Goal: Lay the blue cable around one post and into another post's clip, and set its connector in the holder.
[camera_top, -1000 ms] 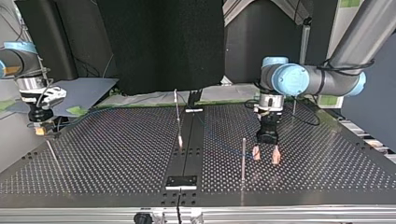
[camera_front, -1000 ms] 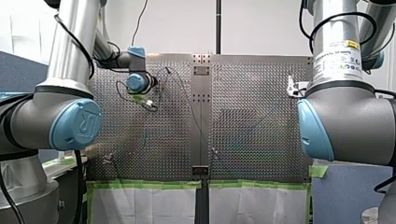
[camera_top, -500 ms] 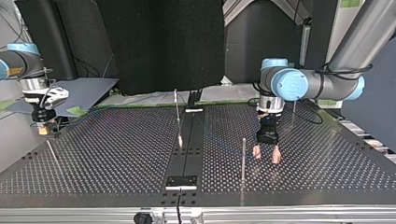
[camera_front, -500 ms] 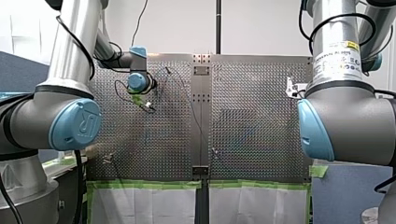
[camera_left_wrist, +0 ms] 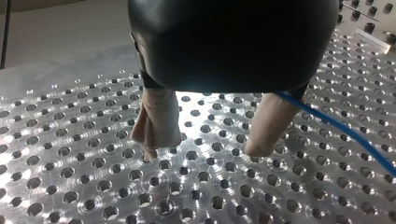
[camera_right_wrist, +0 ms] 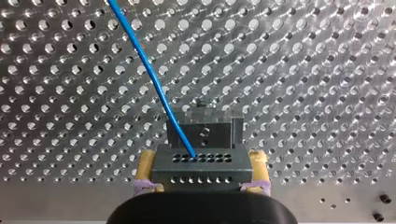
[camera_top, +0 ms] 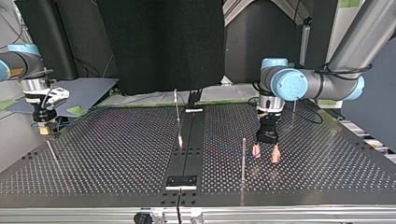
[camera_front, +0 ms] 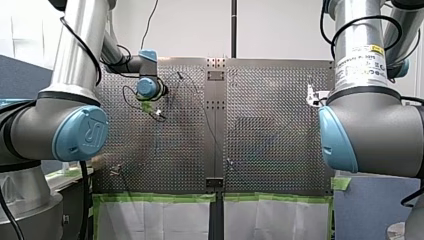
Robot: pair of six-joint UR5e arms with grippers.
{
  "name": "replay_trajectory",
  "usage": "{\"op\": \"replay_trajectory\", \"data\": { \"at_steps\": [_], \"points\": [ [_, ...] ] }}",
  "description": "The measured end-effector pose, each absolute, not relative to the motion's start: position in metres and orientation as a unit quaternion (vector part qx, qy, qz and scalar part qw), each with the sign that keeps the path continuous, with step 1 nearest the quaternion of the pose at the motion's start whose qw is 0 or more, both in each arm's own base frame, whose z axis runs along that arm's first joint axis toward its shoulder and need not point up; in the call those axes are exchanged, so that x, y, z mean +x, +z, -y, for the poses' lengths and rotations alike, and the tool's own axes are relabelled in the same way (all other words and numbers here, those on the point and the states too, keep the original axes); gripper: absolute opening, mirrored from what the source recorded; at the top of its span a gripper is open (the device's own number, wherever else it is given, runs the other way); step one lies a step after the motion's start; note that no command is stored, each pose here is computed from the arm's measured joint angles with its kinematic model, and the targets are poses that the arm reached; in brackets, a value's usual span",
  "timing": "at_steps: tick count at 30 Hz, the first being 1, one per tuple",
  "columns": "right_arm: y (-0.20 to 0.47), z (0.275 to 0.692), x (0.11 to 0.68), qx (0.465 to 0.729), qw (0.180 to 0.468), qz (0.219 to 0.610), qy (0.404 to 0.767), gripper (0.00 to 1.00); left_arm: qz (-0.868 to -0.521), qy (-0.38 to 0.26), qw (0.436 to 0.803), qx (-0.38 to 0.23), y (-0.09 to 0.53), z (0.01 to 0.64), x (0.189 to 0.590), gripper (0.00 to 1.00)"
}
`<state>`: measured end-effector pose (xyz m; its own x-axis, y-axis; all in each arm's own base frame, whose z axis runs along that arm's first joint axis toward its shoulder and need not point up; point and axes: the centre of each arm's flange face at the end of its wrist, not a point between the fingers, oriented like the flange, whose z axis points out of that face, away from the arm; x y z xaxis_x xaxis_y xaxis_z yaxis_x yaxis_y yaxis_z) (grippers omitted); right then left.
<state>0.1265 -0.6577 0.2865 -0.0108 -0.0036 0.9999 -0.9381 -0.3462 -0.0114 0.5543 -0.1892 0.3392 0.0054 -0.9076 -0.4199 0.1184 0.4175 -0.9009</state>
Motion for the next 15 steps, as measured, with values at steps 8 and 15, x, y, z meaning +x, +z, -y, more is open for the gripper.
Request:
{"op": "replay_trajectory", "data": {
  "at_steps": [8,15],
  "points": [
    [0.2937,0.6598,0.1275,0.584,0.4,0.407,0.577,0.07,-0.571,-0.414,0.619,-0.346,0.3392,0.1892,0.5543,1.0],
    [0.2963,0.6617,0.127,0.586,0.401,0.405,0.575,0.07,-0.57,-0.415,0.619,-0.347,0.3393,0.188,0.5548,1.0]
  ]
}}
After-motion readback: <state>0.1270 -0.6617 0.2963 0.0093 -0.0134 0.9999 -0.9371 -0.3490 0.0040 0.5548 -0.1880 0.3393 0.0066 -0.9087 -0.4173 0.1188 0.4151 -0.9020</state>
